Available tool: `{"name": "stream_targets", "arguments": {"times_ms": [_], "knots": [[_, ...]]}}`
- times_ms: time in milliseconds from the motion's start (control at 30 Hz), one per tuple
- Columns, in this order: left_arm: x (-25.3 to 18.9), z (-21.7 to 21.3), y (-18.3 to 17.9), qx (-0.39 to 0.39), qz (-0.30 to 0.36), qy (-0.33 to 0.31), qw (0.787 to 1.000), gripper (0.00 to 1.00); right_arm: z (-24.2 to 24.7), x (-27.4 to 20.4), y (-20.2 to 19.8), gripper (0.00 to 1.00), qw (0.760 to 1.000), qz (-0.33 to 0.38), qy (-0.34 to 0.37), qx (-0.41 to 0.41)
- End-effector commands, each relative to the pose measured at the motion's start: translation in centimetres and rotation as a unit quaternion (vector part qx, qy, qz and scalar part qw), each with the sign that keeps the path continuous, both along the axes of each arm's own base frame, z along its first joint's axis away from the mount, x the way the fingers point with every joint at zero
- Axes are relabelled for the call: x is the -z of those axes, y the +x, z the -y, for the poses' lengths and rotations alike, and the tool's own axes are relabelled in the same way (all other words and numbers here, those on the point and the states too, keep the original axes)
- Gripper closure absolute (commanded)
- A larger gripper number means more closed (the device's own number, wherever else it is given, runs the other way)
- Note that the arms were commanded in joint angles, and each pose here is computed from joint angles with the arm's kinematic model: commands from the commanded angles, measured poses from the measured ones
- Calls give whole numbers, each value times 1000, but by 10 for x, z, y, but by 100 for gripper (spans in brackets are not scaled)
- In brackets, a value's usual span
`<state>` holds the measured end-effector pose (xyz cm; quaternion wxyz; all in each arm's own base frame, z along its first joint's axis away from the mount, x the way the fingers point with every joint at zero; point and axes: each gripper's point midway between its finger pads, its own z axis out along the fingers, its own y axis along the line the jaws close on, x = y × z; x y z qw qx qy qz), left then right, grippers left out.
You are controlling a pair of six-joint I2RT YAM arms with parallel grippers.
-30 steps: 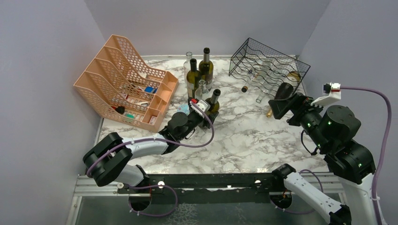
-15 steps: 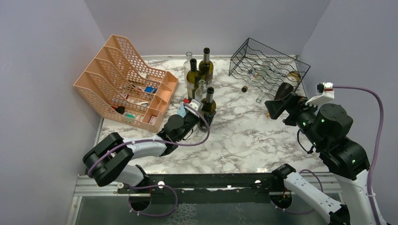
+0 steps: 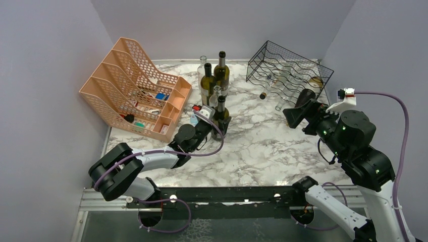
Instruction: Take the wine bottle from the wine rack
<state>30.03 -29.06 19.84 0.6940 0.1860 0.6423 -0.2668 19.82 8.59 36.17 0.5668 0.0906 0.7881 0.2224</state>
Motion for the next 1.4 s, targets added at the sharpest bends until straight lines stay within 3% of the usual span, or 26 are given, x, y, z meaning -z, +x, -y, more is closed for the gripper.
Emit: {"name": "stream_targets", "arguments": {"times_ms": [0,400,567,700,833,1000,1133,1367], "knots": [[-50,-4,1,-7,47,-70,996,2,-6,-5,3,0,1000,12,10,-8],[-111,-22,-14,-10,124,-66,990,1,-9,2,7,0,1000,3,9,-11],[-174,-43,-44,1,235,-47,971,3,-6,0,11,0,1000,4,-8,-4],[-205,-76,-57,-48,295,-33,954,3,-2,0,14,0,1000,3,-22,4],[-206,-102,-44,-122,290,-15,949,3,0,17,24,0,999,-12,-48,18],[-198,-140,-21,-225,239,-27,944,3,-10,51,41,0,997,-41,-64,14],[-193,-152,-12,-250,224,-33,941,3,-17,77,58,0,994,-68,-82,18],[-189,-159,-4,-267,219,-22,938,4,25,128,87,0,962,-132,-176,161]]}}
